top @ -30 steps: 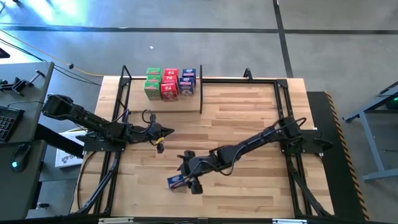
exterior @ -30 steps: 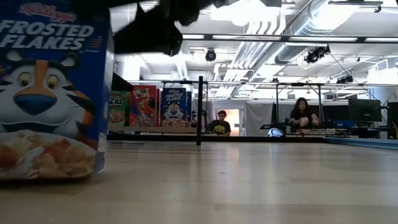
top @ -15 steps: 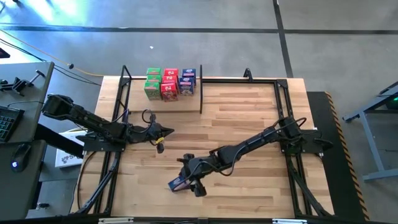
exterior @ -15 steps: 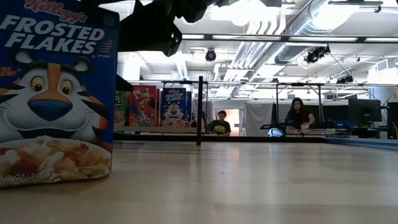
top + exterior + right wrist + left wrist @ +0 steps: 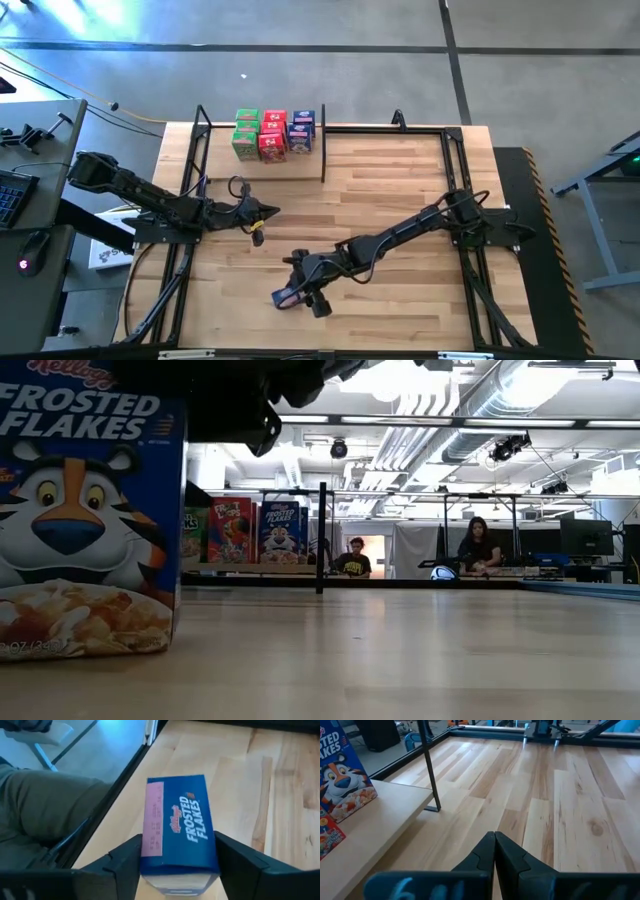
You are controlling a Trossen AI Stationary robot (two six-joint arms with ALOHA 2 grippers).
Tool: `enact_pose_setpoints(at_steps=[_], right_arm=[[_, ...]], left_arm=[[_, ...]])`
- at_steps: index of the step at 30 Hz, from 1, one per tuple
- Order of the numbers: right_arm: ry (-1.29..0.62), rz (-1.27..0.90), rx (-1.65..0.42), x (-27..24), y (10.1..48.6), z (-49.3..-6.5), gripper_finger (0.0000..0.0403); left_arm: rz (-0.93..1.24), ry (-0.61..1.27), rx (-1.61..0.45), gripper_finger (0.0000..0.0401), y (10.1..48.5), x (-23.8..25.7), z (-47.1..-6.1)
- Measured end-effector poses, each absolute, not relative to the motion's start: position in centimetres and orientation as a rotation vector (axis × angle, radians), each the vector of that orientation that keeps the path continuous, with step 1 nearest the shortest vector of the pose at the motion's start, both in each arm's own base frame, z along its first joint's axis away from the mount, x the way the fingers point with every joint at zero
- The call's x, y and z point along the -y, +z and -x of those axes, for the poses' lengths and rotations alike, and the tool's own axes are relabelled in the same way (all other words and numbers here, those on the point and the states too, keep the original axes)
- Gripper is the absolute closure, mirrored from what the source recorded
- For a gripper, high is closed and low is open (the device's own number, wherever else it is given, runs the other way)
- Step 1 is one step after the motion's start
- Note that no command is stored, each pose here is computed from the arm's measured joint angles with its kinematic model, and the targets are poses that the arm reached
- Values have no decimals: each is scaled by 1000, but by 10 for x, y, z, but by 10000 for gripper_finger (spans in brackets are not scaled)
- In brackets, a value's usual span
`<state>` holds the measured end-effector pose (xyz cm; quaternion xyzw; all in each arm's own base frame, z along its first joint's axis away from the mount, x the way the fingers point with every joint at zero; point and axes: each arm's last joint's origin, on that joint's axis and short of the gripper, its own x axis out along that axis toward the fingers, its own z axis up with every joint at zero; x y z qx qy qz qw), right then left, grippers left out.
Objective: Stack cereal on shelf
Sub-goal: Put the blue cereal box on the shelf aligned with the blue cereal box
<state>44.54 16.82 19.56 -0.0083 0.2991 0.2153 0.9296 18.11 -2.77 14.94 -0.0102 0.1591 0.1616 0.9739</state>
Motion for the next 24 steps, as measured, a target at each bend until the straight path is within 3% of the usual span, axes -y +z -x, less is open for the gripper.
enact_pose_setpoints(at_steps=[17,24], right_arm=[[384,-37,-521,-135,242,-444,198],[369,-57,-594,-160,235,-432,149]], left_arm=[[9,353,-307,401,151,24,-182],[11,342,-309,401,151,24,-182]])
